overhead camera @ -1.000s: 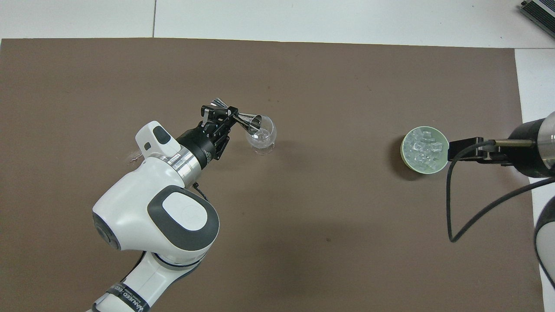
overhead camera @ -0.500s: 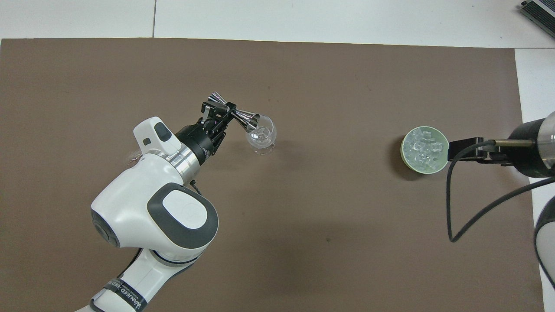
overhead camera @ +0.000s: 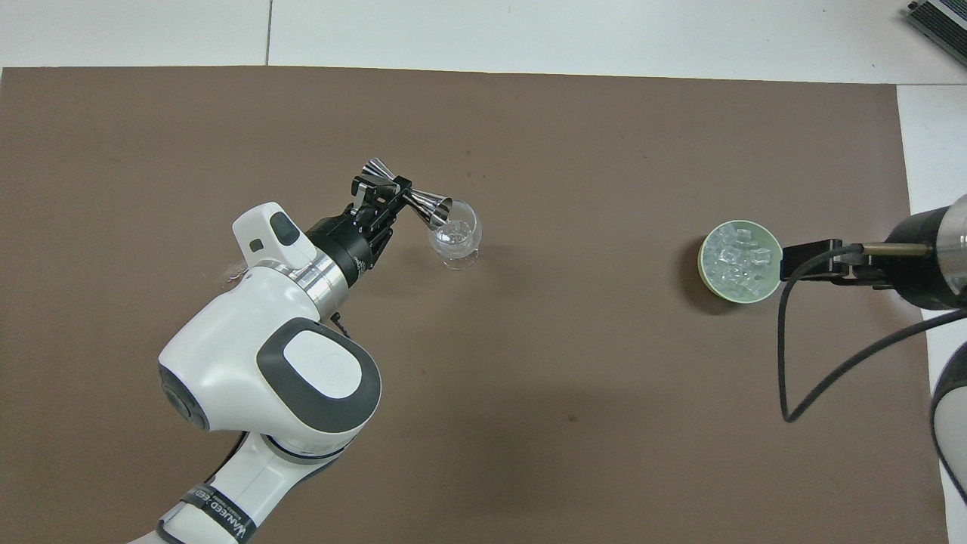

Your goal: Pour wine and add ice with both arms

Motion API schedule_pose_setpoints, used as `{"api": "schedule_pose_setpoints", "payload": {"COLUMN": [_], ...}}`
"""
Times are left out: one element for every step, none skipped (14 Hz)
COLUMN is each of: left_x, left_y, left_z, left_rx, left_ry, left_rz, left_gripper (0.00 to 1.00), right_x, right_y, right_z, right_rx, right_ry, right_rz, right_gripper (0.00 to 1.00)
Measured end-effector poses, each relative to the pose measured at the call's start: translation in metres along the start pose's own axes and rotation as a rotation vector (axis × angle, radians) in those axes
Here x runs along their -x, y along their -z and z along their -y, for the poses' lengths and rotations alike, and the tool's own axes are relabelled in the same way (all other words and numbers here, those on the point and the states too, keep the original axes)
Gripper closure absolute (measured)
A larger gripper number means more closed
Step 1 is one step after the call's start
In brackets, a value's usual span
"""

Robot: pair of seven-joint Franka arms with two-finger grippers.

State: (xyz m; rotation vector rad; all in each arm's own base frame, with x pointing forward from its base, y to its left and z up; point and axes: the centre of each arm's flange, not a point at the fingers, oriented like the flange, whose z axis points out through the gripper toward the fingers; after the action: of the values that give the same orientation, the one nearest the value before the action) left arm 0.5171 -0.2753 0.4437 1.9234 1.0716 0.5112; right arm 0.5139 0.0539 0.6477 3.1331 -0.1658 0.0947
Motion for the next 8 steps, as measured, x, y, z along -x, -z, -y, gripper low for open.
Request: {"api": "schedule_pose_setpoints", "payload": {"left_x": [0.0001, 0.0005, 0.0013, 0.0025, 0.0034, 0.0042, 0.0047, 0.0051], "left_y": [0.0001, 0.0001, 0.0001, 0.0000, -0.0006, -0.0015, -0.0025, -0.0035], "left_z": [-0.0009, -0.0018, -0.0032, -0.0049, -0.0056, -0.0060, -0.0065, -0.0076], "left_rx": [0.001, 0.003, 0.004, 0.006, 0.006, 0.006, 0.006, 0.006], "left_ry": [-0.018, -0.033, -0.046, -0.056, -0.064, -0.069, -0.079, -0.095], "left_rz": [0.000, 0.001, 0.002, 0.003, 0.005, 0.006, 0.007, 0.007], "left_gripper": [0.78, 0.78, 0.78, 0.78, 0.78, 0.78, 0.78, 0.78], "right_x": [0.0000, 0.0000, 0.0000, 0.0000, 0.0000, 0.0000, 0.0000, 0.0000], "right_y": [0.0000, 0.0000, 0.0000, 0.0000, 0.0000, 0.0000, 0.0000, 0.0000], "right_z": [0.0000, 0.0000, 0.0000, 0.0000, 0.0000, 0.0000, 0.0000, 0.0000], "right_rx": [0.000, 0.000, 0.000, 0.000, 0.000, 0.000, 0.000, 0.000], "right_ry": [0.000, 0.000, 0.000, 0.000, 0.000, 0.000, 0.000, 0.000], "right_rz": [0.000, 0.000, 0.000, 0.000, 0.000, 0.000, 0.000, 0.000], "right_gripper": [0.00, 0.00, 0.00, 0.00, 0.00, 0.00, 0.00, 0.00]}}
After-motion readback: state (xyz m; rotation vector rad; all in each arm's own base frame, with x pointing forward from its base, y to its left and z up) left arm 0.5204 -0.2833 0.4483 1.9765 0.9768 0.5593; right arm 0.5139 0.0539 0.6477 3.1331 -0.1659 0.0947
